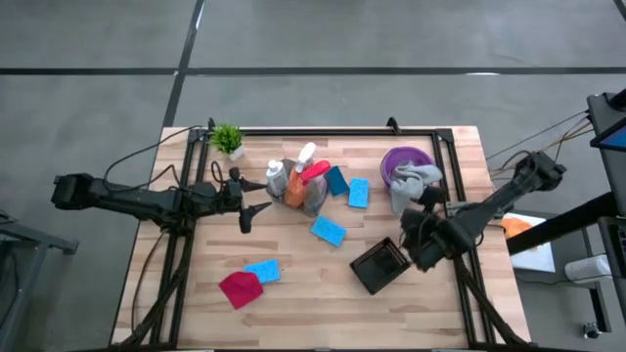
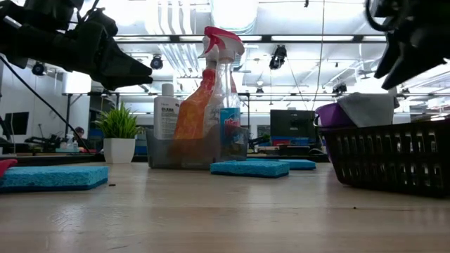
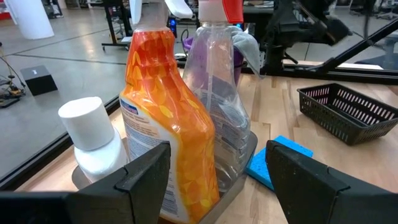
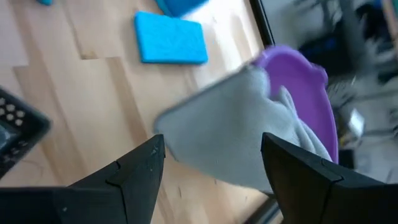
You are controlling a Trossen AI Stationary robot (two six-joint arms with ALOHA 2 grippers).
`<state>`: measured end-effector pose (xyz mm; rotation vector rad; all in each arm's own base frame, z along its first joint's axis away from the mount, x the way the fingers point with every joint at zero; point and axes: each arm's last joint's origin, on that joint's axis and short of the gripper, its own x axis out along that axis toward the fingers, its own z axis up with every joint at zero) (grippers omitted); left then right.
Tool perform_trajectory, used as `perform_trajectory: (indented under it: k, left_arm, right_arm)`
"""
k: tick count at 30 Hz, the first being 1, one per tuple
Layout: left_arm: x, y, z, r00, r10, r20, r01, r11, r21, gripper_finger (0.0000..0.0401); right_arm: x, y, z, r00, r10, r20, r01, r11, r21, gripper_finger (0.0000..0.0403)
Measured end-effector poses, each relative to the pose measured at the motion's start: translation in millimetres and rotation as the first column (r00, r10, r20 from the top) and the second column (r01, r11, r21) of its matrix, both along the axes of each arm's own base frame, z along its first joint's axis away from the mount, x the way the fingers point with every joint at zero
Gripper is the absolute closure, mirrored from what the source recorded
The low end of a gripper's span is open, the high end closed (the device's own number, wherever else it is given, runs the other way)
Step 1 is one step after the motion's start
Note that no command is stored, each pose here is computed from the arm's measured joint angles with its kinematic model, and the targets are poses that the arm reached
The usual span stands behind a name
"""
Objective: Pick & Place Kitchen Items
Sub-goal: Put the gray microfiber towel into the purple bucket
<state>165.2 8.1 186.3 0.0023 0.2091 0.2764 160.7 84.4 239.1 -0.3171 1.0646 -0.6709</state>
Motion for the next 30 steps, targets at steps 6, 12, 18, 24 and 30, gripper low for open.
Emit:
perform_trajectory:
  k: [6, 12, 18, 24, 30]
  left_arm:
    - [0, 0, 0, 1.000, 0.000, 0.001, 0.000, 1.000, 0.000, 0.0137]
    - [0, 0, 0, 1.000, 0.000, 0.001, 0.000, 1.000, 0.000, 0.0137]
    - [0, 0, 0, 1.000, 0.000, 0.001, 0.000, 1.000, 0.000, 0.0137]
    - [0, 0, 0, 1.000, 0.000, 0.000, 0.000, 1.000, 0.000, 0.0137]
    - [0, 0, 0, 1.000, 0.000, 0.000, 0.000, 1.000, 0.000, 0.0137]
  right_arm:
    - [-4, -28, 12, 0.994, -0.108, -0.011, 0.108, 0.990, 0.091, 0.0140]
    - [-2, -46, 14, 0.990, -0.120, -0.078, 0.127, 0.987, 0.096, 0.0140]
    - [5, -53, 11, 0.984, -0.085, -0.155, 0.104, 0.987, 0.119, 0.0140]
    - [12, -56, 7, 0.980, -0.073, -0.182, 0.095, 0.989, 0.110, 0.0140]
    - [16, -59, 3, 0.973, -0.079, -0.217, 0.102, 0.990, 0.098, 0.0148]
